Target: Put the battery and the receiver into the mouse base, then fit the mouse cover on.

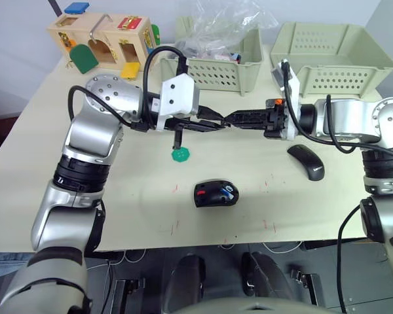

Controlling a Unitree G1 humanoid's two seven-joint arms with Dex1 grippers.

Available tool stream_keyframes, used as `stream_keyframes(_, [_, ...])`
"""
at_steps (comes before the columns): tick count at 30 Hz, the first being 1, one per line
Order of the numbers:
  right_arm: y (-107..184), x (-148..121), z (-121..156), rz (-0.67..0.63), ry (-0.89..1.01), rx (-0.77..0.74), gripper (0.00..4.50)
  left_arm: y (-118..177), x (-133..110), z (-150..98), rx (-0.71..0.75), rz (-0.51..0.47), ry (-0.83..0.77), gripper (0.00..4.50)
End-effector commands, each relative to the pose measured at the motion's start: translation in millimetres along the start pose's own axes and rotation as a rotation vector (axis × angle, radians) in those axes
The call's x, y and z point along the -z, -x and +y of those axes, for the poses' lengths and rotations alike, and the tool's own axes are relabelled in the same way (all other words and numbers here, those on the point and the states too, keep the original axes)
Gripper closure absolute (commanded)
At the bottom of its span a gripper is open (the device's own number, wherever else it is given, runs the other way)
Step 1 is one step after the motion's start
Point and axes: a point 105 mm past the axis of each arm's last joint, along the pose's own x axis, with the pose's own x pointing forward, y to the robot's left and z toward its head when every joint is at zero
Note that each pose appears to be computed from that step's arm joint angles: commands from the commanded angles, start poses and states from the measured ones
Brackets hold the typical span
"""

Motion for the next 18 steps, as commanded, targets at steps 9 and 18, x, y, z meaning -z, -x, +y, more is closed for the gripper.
stream_keyframes(9, [7.9,-4.3,14.7,-0.020,0.047,-0.051,3.26,9.4,-7.6,6.6,-0.040,-0.010,-0.028,4.45])
stream_keyframes(18, [6.8,-2.3,14.8,-0.011,0.049,-0.052,3.26,9.6,-8.1,6.4,-0.040,-0.012,-0.026,4.45])
